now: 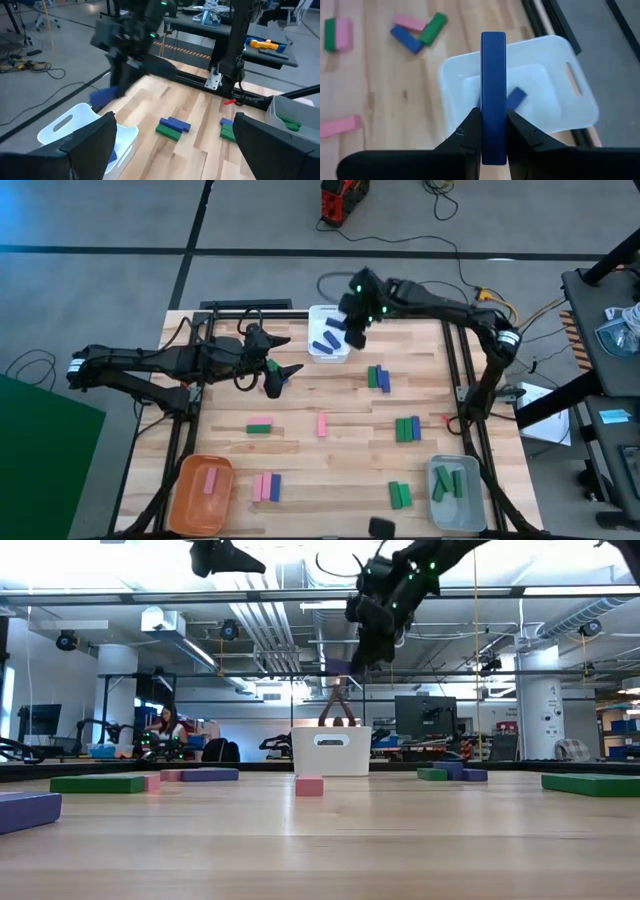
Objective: Sort blocks
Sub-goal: Put the blue block into the white bin
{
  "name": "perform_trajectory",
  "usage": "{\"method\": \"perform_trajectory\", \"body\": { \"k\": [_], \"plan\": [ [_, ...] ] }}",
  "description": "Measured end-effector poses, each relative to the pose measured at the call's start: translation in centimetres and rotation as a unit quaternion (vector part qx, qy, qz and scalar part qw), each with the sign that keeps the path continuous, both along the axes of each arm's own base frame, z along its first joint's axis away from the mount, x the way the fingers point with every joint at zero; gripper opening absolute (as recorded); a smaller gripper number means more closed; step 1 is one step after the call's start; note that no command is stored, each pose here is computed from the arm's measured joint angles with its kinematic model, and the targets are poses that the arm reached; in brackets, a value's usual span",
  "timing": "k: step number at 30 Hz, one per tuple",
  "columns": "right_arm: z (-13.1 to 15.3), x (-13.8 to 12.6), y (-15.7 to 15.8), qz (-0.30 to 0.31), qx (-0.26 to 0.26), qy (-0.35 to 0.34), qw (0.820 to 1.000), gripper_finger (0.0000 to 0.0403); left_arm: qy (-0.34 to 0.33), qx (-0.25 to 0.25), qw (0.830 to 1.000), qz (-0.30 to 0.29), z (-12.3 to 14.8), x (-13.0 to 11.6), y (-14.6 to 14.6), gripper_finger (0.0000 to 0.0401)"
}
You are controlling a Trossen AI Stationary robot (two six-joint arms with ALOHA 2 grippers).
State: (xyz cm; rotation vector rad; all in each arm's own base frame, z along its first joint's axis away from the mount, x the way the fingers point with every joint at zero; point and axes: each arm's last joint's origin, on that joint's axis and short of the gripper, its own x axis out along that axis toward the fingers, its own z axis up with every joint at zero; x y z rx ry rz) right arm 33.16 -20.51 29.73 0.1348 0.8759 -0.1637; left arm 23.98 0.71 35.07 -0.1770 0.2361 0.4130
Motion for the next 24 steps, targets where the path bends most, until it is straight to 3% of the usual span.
{"method": "perform_trajectory", "body": {
  "k": [7, 24],
  "plan": [
    [-1.2, 0.4, -2.5, 0.002, 0.009, 0.018, 1.0, 0.0046, -0.007, -0.015, 1.0, 0.004, 0.0, 0.0, 0.0, 0.037],
    [-2.6, 2.8, -4.2, 0.026, 0.013, 0.033, 0.999, 0.0046, -0.02, -0.021, 0.999, 0.034, 0.1, 0.0, 0.1, 0.037]
  ]
}}
